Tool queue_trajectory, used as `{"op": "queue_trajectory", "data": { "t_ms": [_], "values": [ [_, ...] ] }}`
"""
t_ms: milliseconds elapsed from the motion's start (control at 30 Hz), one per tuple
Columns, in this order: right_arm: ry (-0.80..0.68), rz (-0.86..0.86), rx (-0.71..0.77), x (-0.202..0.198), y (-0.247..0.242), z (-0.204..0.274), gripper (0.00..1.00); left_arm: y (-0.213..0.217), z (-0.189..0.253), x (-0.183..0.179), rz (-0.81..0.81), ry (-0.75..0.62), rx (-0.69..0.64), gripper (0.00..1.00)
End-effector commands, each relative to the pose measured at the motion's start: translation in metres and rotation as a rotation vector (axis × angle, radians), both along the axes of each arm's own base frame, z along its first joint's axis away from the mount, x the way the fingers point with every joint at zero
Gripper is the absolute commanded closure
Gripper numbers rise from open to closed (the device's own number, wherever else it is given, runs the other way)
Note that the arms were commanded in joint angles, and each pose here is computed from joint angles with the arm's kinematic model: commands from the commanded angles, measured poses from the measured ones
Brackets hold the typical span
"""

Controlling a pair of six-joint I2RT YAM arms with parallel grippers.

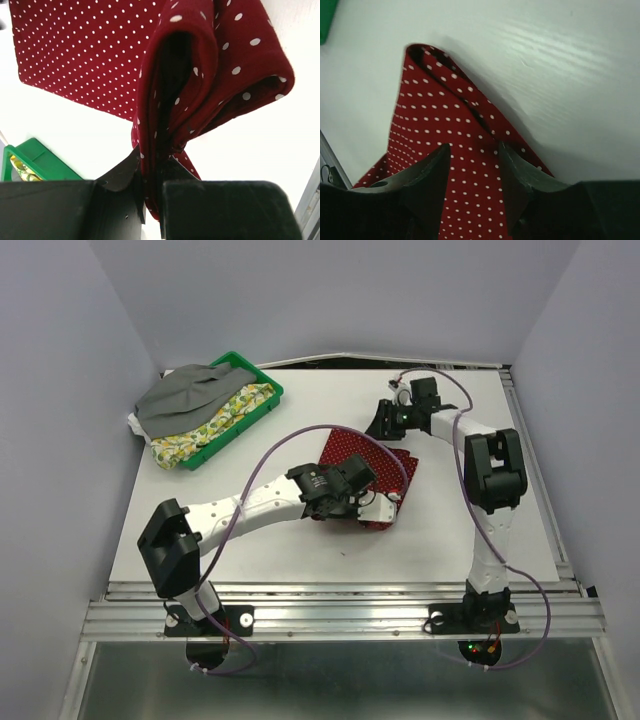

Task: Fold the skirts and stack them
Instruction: Fold the skirt

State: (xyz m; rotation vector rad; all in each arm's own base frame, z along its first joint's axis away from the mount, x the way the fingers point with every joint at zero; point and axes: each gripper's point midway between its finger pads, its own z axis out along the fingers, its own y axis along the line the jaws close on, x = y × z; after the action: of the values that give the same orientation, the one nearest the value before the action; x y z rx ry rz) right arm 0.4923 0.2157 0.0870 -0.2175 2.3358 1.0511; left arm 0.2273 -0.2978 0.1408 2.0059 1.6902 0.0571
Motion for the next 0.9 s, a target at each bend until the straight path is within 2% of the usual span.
{"op": "queue_trajectory", "data": {
  "t_ms": [0,167,333,633,867],
  "values": [
    [0.119,0.065,-0.072,-0.028,0.000,-0.049,0.52,-0.002,0.033,0.003,-0.001,-0.048,-0.056,0.94],
    [0.297,0.090,0.017,-0.056,0.009,-0.074,0.64,-0.008,0.044,0.017,-0.021,-0.112,-0.035,0.94],
    [0.319,0.111,0.064,-0.069,0.013,-0.073,0.75,-0.018,0.055,0.036,-0.024,-0.168,-0.034,0.94],
    [0.360,0.185,0.100,-0.113,0.029,-0.068,0.77,-0.030,0.049,0.087,0.007,-0.243,-0.020,0.95],
    [0.379,0.196,0.131,-0.120,0.031,-0.064,0.77,-0.043,0.035,0.118,0.003,-0.273,-0.018,0.90]
  ]
}}
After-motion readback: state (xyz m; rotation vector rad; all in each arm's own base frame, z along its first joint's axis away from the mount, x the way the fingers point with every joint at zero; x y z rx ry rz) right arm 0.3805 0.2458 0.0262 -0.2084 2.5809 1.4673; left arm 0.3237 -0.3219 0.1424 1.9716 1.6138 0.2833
